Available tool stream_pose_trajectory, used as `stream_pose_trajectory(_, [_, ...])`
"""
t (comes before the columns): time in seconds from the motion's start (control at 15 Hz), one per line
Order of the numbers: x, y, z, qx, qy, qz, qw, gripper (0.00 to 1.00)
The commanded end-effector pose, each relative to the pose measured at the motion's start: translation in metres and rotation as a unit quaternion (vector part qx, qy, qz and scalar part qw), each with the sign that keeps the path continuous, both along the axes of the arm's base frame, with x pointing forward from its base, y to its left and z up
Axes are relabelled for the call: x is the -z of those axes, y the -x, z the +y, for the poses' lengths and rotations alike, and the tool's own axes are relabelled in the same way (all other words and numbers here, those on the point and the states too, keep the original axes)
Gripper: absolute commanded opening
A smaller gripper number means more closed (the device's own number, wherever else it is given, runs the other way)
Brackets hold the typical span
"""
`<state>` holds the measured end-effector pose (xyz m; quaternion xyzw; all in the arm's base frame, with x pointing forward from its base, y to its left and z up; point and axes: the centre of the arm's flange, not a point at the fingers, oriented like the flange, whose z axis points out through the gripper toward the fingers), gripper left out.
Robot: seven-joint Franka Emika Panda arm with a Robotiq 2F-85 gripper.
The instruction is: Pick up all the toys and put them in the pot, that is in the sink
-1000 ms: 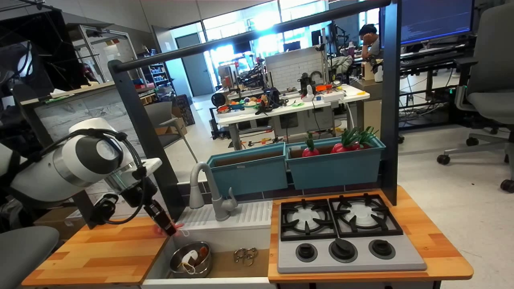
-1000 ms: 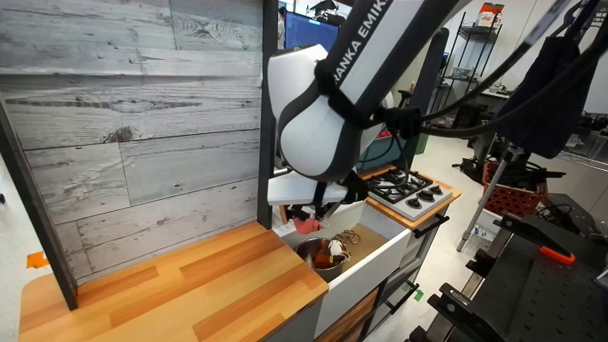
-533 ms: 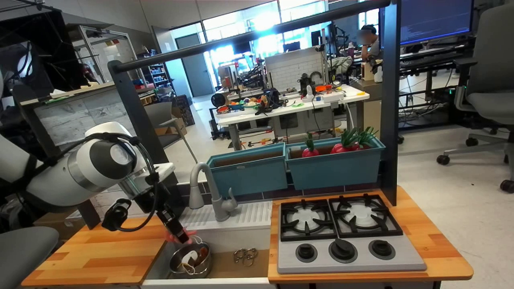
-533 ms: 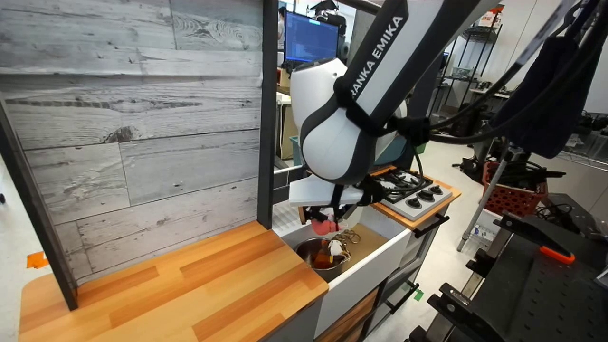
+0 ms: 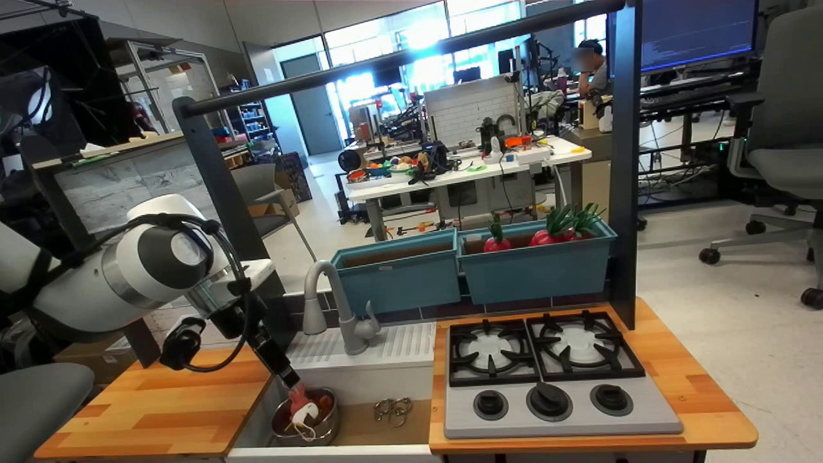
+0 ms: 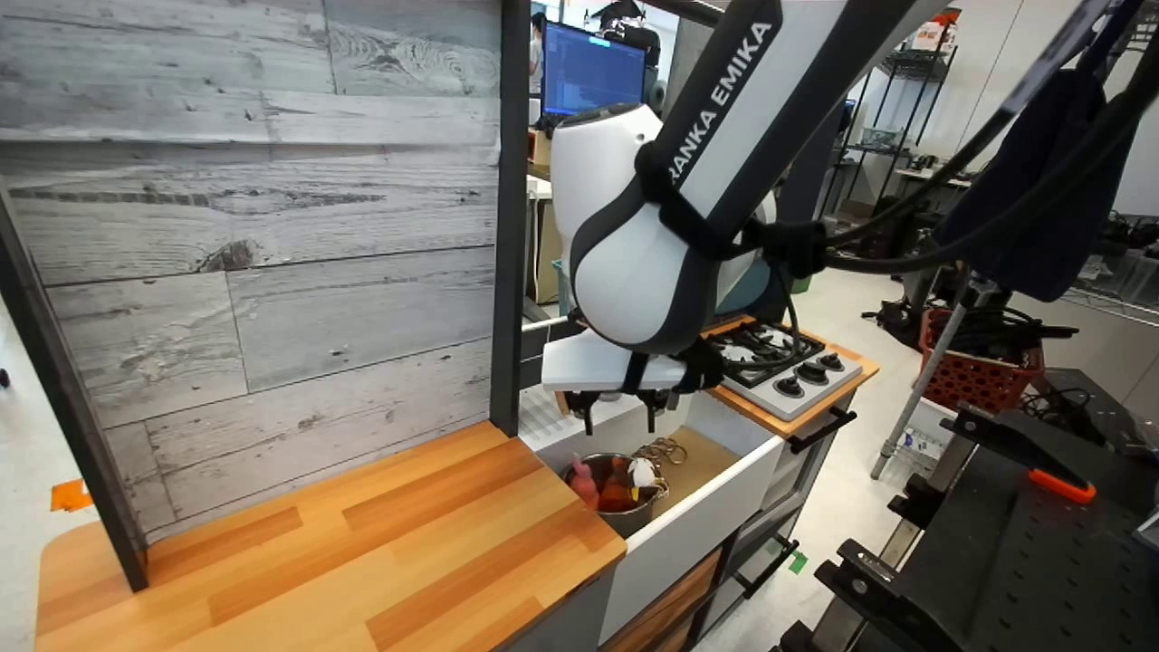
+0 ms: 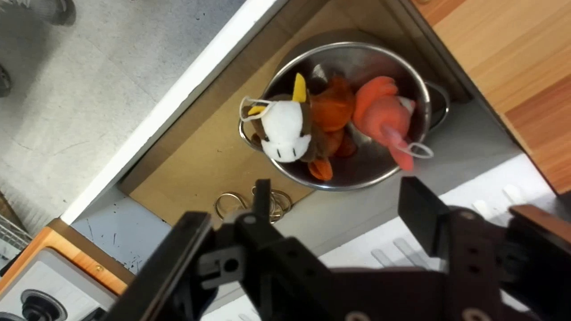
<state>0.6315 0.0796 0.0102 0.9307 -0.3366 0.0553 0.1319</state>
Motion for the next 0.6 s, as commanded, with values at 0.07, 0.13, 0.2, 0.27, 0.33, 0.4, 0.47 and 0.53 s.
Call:
stream_pose_trajectory(0.07, [-0.052,0.027,0.013,-0.023,-0.015,-0.032,0.9991,1.0])
stream_pose_trajectory(0.13, [-0.066,0.033,0.018,-0.031,-0.021,-0.044,0.9983,1.0])
stream_pose_trajectory(0.2, [-0.081,0.039,0.023,-0.039,-0.028,-0.053,0.9974,1.0])
stream_pose_trajectory(0.27, [-0.095,0.046,0.028,-0.047,-0.036,-0.059,0.9965,1.0])
stream_pose_trajectory(0.33, [-0.108,0.052,0.032,-0.056,-0.044,-0.066,0.9953,1.0])
stream_pose_trajectory(0.4, [-0.121,0.058,0.036,-0.063,-0.052,-0.072,0.994,1.0])
stream_pose_trajectory(0.47, [-0.135,0.064,0.039,-0.068,-0.06,-0.079,0.9928,1.0])
stream_pose_trajectory(0.53, [-0.151,0.07,0.041,-0.075,-0.068,-0.09,0.9908,1.0])
